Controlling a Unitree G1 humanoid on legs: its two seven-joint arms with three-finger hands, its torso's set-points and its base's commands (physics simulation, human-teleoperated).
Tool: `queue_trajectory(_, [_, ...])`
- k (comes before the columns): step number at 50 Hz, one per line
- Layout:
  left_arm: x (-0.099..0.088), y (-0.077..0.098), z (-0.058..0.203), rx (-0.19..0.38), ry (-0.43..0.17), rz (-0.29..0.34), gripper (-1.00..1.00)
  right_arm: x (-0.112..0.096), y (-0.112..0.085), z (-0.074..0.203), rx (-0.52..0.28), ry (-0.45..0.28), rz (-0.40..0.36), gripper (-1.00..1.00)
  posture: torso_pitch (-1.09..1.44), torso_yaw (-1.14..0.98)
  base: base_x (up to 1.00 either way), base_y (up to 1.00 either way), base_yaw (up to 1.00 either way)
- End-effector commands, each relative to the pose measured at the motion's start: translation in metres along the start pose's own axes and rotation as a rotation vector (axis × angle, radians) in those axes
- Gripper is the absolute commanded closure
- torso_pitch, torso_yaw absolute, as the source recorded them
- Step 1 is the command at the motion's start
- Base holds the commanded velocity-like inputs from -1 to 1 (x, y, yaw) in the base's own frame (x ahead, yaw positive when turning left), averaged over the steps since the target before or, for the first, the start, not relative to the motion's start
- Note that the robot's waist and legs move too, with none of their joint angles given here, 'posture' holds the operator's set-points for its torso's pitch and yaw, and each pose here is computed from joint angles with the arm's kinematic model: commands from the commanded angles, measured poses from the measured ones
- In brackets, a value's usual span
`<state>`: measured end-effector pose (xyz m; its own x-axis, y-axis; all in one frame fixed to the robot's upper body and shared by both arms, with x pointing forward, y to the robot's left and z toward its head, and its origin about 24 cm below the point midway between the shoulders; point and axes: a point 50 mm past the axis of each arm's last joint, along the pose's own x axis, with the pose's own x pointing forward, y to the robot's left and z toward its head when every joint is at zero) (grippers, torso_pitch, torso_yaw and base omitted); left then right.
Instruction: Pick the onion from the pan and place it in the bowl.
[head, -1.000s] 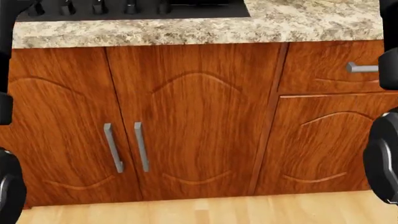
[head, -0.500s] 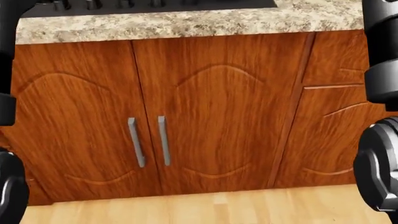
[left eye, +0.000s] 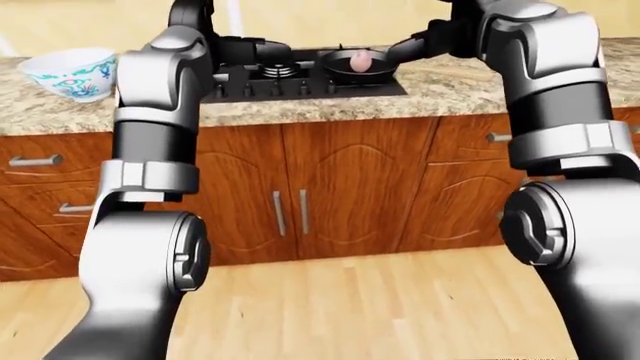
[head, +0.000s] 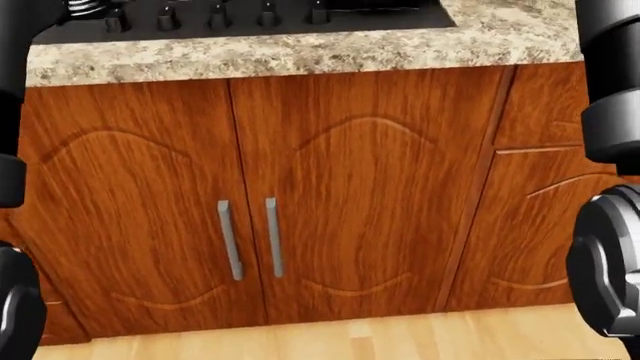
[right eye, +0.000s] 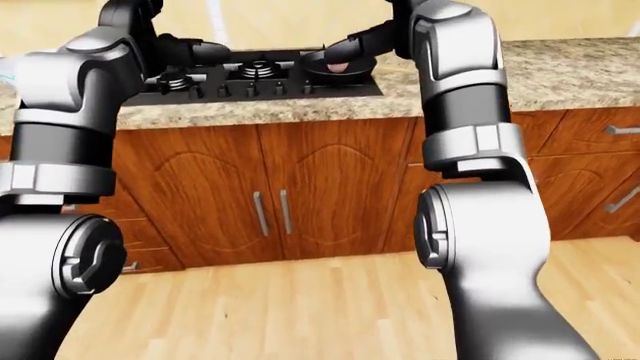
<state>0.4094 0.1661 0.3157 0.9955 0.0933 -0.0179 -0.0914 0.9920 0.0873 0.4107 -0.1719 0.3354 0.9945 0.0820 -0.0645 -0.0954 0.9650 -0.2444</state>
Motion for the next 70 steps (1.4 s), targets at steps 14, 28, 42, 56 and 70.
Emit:
queue_trajectory(14, [-0.0067,-0.0044,0.0248,-0.003,-0.095,-0.017,-1.00,-0.0070,-0.0072,0.0218,-0.026,-0.080,-0.038,-1.00,0.00,0.00,0.09,0.00,0.00])
queue_trajectory(28, [-0.0068,-0.0043,0.0255,-0.002,-0.096,-0.017,-1.00,-0.0073,-0.0053,0.0254,-0.025,-0.086,-0.025,-1.00,0.00,0.00,0.06,0.00,0.00])
queue_trajectory(42, [-0.0069,-0.0034,0.0248,-0.002,-0.095,-0.015,-1.00,-0.0069,-0.0048,0.0238,-0.022,-0.084,-0.019,-1.00,0.00,0.00,0.08,0.00,0.00])
queue_trajectory(56, [-0.0060,-0.0021,0.0233,0.001,-0.095,-0.009,-1.00,-0.0064,-0.0022,0.0267,-0.027,-0.087,-0.012,-1.00,0.00,0.00,0.08,0.00,0.00])
queue_trajectory(70, [-0.0070,-0.0028,0.0259,0.003,-0.098,-0.009,-1.00,-0.0060,-0.0015,0.0261,-0.030,-0.086,-0.009,-1.00,0.00,0.00,0.15,0.00,0.00])
